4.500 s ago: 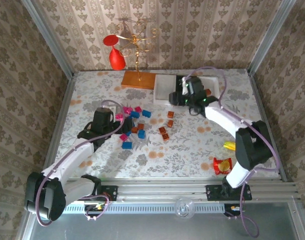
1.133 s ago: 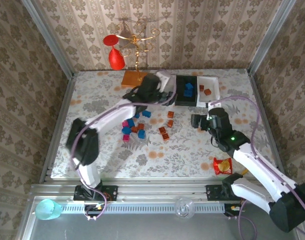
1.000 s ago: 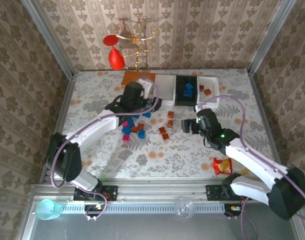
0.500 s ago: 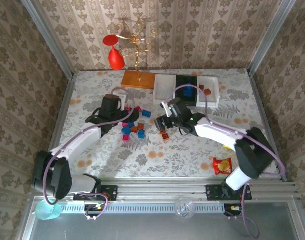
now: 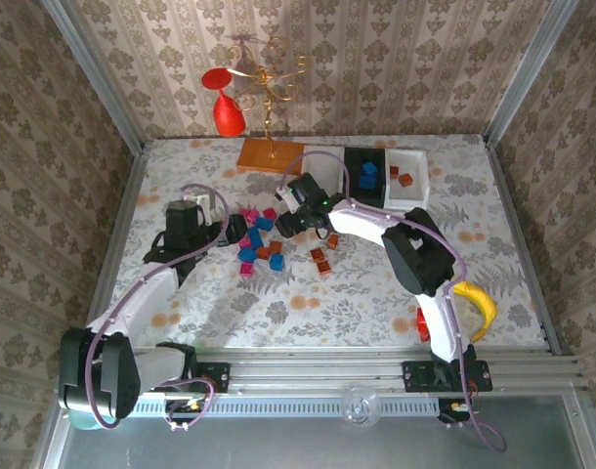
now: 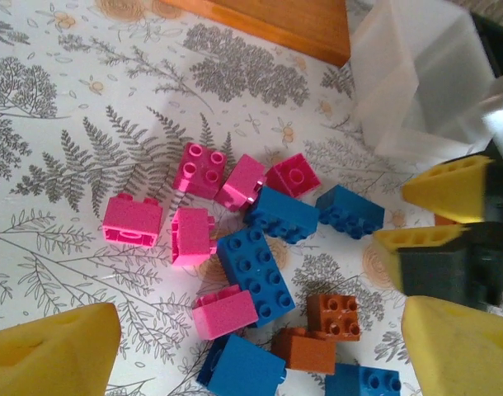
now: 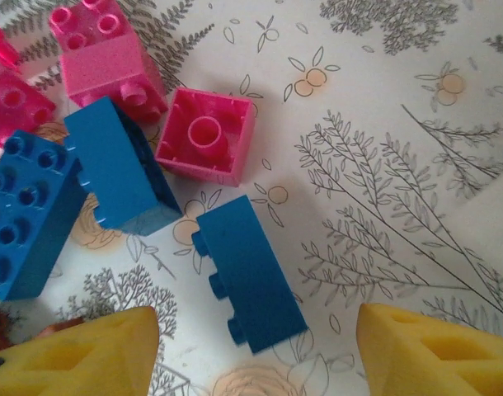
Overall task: Sort the legos into containers by color
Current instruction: Pick up the lego from the center of the table, then place the lego in the container.
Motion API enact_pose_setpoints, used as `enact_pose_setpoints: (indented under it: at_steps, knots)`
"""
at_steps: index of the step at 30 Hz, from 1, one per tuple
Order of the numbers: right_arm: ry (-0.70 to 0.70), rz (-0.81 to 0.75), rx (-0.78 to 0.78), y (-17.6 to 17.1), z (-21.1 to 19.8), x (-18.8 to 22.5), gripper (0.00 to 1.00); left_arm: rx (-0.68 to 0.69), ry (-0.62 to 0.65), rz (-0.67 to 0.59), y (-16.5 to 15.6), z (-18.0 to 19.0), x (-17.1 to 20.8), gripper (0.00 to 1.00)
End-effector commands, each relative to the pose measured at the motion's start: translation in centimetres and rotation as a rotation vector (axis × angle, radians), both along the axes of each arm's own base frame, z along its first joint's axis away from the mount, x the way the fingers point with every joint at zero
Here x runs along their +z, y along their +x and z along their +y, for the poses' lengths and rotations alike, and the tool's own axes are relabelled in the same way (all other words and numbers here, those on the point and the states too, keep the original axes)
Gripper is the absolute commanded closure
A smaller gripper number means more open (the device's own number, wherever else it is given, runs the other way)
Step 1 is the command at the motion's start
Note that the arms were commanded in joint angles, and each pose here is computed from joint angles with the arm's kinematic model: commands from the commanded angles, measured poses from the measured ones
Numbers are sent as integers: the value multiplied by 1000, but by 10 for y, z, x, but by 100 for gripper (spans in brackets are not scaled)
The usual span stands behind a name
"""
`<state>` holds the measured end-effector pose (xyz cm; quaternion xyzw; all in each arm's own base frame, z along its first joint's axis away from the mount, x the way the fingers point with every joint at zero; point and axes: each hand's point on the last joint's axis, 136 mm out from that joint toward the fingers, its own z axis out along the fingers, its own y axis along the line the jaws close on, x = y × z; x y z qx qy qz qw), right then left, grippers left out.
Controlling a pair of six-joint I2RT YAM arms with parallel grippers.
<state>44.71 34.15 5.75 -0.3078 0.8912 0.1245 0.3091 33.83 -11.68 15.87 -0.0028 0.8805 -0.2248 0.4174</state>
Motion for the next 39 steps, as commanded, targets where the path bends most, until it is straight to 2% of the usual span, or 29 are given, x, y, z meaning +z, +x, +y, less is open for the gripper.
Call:
enact_pose_setpoints:
  at_steps: [1,5,13,16,21,26,28,30,36,39]
  knots:
    - [-54,85,75,-7,2,-17,36,1,-43,-22,-3,-1,5,10]
    - [-72,126,104,-3,10,-30,42,14,-39,-22,-4,3,1,10]
    - [-83,145,129,-6,13,-31,68,24,-53,-14,-14,5,-2,9]
    - [-39,125,134,-12,13,-15,75,-1,-56,-3,-19,2,-3,9]
    - [99,91,102,-33,1,29,77,-43,-72,21,-24,-8,-1,8]
    - [282,20,-60,-31,-54,84,77,-141,-94,-41,-25,-41,18,7]
    - [353,-20,-182,-18,-87,104,77,-184,-100,-71,-23,-57,28,7]
    - [361,-63,-318,-1,-122,114,77,-215,-98,-89,-21,-70,35,7]
    - [304,-76,-630,56,-197,103,75,-280,-82,-112,-18,-102,41,7]
    - [286,-66,-674,83,-205,91,75,-295,-81,-96,-19,-111,39,8]
